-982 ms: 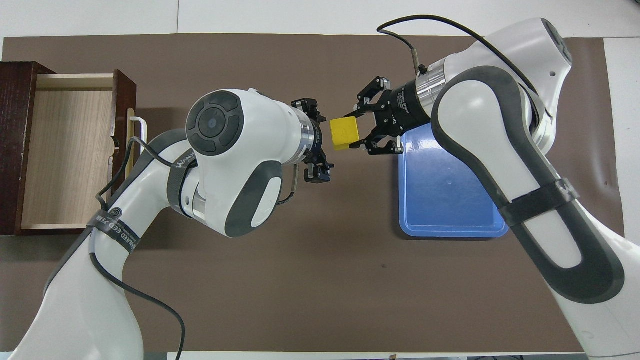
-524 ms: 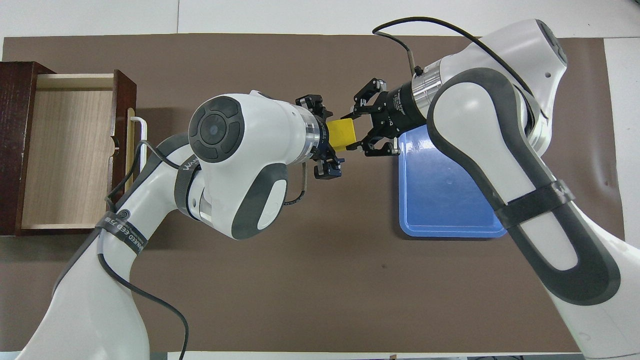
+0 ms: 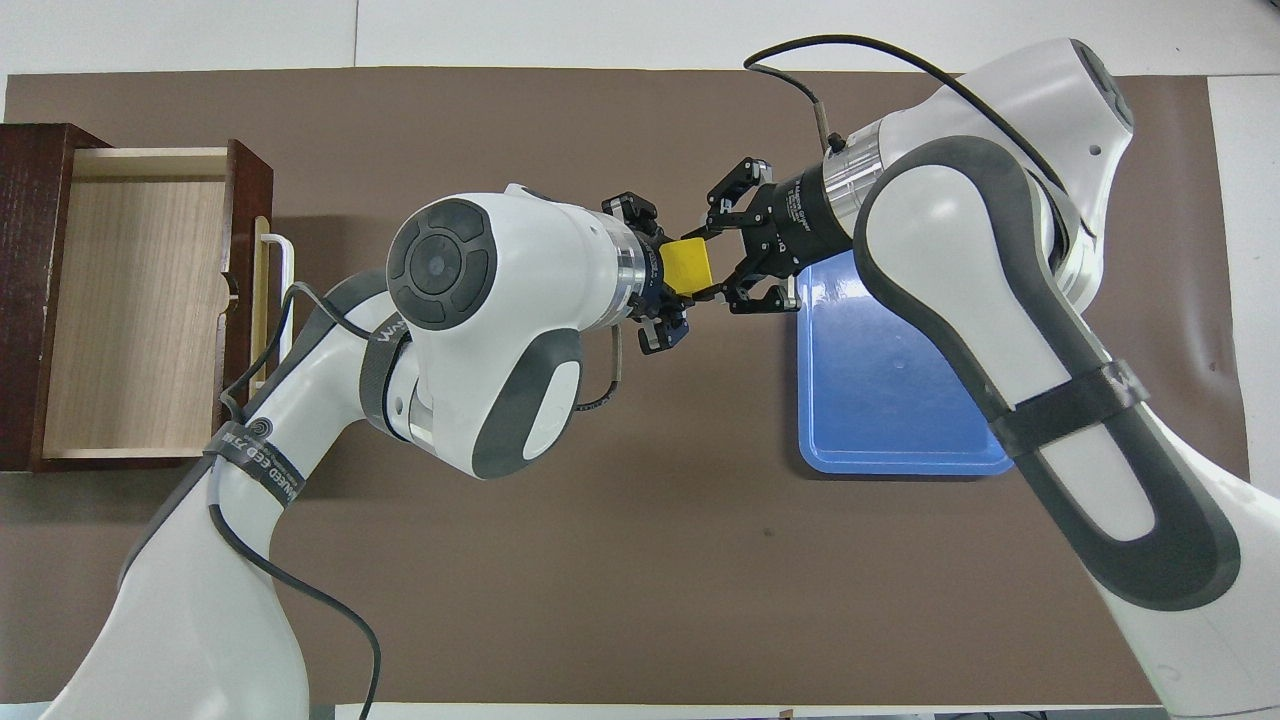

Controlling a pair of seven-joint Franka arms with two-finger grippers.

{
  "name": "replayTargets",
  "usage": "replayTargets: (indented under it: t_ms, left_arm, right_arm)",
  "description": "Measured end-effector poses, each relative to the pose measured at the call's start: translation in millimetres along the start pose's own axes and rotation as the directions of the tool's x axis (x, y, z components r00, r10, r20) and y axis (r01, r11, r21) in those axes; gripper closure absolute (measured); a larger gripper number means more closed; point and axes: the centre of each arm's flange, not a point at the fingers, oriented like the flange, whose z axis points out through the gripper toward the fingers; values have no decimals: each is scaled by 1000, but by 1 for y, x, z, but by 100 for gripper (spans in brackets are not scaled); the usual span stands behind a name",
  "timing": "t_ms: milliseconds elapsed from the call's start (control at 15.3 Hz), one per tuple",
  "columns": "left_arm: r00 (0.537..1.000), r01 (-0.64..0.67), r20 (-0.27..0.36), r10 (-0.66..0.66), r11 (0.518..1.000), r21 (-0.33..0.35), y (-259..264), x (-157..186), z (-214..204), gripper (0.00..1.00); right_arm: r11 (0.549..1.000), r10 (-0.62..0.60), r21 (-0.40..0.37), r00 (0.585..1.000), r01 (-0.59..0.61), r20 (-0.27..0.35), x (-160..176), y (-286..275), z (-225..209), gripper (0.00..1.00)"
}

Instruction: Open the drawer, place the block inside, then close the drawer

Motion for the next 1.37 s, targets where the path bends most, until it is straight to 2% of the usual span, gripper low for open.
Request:
replayTargets:
  t_ms: [327, 393, 655, 720, 916, 1047, 1178, 1375]
  left_arm:
    - [1000, 0, -7, 0, 1000, 9, 0, 0, 0, 42]
    - [1000, -3, -21, 4, 1000, 20, 0, 1, -1, 42]
    - [991, -60, -115, 70, 994, 91, 17, 29, -27, 42]
    - [986, -88, -133, 103, 989, 116, 28, 43, -44, 42]
    - [970, -157, -164, 182, 976, 154, 74, 115, -126, 42]
    - [960, -193, -176, 219, 969, 155, 103, 181, -188, 42]
    - [951, -223, -185, 247, 965, 138, 125, 247, -230, 42]
    - [943, -247, -197, 269, 960, 130, 144, 335, -253, 42]
  right_arm:
    - [1000, 5, -6, 1000, -5, 1, 0, 1, 1, 45]
    - [1000, 15, -6, 1000, -15, 2, 0, 1, 1, 41]
    - [999, 29, 15, 1000, -29, -2, 3, -2, -11, 1]
    - [999, 29, 20, 1000, -29, -2, 4, -3, -14, 0]
    - [999, 21, 35, 999, -20, -25, 9, -2, -29, 0]
    - [997, -73, 14, 991, 76, -110, 18, 3, -50, 0]
    - [978, -207, -38, 962, 203, -180, 27, 13, -74, 0]
    - [921, -389, -122, 884, 370, -260, 49, 27, -120, 0]
